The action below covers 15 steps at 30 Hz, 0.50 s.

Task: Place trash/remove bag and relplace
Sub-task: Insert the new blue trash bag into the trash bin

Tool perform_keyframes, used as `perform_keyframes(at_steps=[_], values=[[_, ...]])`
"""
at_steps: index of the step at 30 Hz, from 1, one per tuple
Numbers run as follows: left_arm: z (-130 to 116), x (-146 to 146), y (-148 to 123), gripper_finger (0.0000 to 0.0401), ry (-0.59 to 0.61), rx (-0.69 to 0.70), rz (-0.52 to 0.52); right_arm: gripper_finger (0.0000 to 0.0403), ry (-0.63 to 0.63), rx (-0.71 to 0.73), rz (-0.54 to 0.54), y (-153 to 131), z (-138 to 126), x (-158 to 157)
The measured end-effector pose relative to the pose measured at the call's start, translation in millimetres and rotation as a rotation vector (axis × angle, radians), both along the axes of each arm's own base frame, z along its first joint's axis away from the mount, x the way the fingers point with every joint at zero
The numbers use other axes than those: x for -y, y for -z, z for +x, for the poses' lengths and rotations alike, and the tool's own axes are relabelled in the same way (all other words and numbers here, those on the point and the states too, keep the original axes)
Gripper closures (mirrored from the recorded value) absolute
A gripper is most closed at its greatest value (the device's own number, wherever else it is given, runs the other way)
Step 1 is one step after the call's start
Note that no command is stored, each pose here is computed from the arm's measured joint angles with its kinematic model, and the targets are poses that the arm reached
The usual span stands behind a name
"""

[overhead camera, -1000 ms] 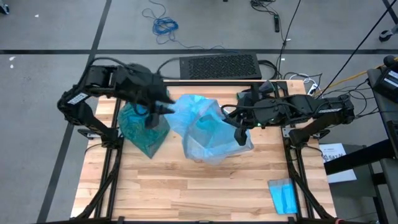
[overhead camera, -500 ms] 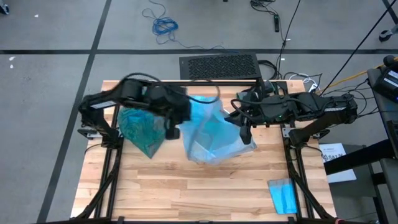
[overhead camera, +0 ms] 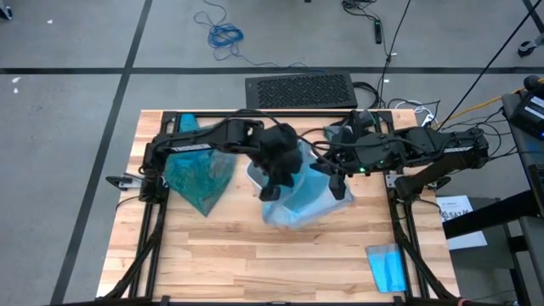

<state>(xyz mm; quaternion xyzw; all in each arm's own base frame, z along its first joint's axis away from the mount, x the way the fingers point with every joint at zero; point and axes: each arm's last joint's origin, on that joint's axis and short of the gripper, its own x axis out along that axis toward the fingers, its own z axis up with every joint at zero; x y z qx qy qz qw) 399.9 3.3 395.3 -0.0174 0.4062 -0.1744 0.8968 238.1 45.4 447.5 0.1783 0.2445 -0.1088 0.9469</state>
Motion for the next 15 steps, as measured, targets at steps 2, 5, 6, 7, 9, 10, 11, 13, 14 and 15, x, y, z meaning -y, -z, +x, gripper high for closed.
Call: perform_keyframes(at_steps=[2,5,6,7,9,10,11,13,14,15], values=[[7,1,-1,0.04,0.046,0.058,-0.051,0.0403,0.001,0.001,0.0,0,0,0],[13,4,-6,0.04,0.124,0.145,-0.127,0.0403,-0.001,0.0,-0.002,0,0,0],[15,4,-6,0.04,0.139,0.153,-0.146,0.0403,-0.001,-0.001,-0.002,0,0,0],[17,4,-4,0.04,0.147,0.153,-0.156,0.0403,-0.002,-0.004,-0.003,0,0,0],[19,4,6,0.04,0.138,0.092,-0.16,0.0403,-0.002,-0.013,-0.005,1,-1,0],[20,3,12,0.0401,0.125,0.049,-0.154,0.0403,-0.002,-0.015,-0.005,1,-1,0],[22,2,20,0.0401,0.11,0.0,-0.145,0.0403,-0.002,-0.017,-0.006,1,-1,0],[23,2,33,0.0401,0.094,-0.092,-0.139,0.0403,-0.002,-0.021,-0.007,2,-1,0],[23,2,39,0.0401,0.092,-0.132,-0.141,0.0403,-0.002,-0.022,-0.007,2,-1,0],[23,1,42,0.0401,0.091,-0.152,-0.14,0.0403,-0.002,-0.021,-0.007,2,-1,0]])
